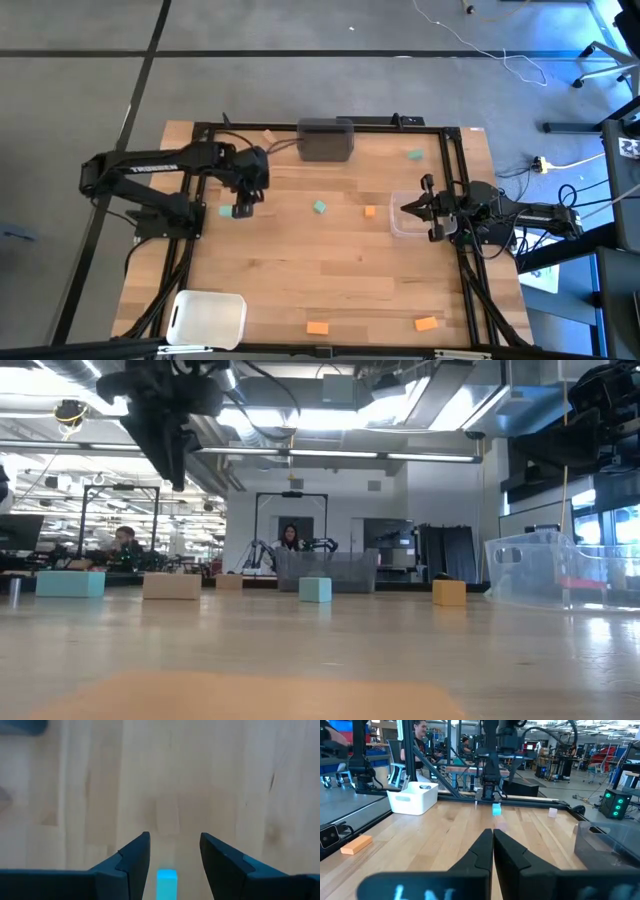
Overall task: Sort & place blocks by color
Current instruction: Put the bottom brown block into the white bin
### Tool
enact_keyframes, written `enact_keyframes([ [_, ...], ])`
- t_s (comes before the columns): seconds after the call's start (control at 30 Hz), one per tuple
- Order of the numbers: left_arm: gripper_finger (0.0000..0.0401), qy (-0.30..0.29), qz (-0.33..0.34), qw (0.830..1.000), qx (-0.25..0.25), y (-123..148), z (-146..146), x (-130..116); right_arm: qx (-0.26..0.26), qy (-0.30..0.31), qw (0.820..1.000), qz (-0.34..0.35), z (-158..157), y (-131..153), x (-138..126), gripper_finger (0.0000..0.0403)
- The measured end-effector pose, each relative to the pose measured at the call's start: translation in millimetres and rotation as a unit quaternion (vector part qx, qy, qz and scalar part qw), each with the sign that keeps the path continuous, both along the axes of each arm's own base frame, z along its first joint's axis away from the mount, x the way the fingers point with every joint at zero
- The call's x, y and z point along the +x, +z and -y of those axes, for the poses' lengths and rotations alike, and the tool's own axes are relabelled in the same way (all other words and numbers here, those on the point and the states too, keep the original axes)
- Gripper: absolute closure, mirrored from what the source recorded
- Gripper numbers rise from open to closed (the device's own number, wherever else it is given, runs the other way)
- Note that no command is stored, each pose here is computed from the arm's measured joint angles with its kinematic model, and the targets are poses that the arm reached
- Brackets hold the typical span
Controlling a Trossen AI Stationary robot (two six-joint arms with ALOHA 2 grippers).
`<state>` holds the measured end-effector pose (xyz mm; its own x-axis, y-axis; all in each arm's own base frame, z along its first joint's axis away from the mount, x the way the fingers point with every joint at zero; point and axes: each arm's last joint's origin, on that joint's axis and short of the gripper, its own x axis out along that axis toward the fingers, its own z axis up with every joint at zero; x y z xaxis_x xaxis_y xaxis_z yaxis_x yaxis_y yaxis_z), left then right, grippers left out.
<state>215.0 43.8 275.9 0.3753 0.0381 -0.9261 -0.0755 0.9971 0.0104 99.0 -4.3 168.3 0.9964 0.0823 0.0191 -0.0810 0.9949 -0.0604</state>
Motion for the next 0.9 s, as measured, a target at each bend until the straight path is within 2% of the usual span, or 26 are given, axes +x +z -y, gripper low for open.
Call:
enact_keyframes([
  [0.23,0.0236,-0.046,-0.059,0.997,0.009,-30,0,17,0.0,0.0,1.0,0.008,0,2,0,0.0386],
  [0.37,0.0236,-0.048,-0.063,0.997,0.008,-41,-1,23,-0.018,-0.001,1.0,0.008,0,1,0,0.0386],
  [0.6,0.0236,-0.049,-0.055,0.997,0.009,-63,3,21,0.002,-0.004,1.0,-0.002,0,0,0,0.0386],
  [0.77,0.0236,-0.044,-0.051,0.997,0.029,-79,9,19,0.017,-0.047,0.997,-0.053,3,1,-1,0.0386],
  [0.9,0.0236,-0.035,-0.044,0.998,0.032,-84,10,19,0.017,-0.053,0.995,-0.088,3,12,-4,0.0386],
])
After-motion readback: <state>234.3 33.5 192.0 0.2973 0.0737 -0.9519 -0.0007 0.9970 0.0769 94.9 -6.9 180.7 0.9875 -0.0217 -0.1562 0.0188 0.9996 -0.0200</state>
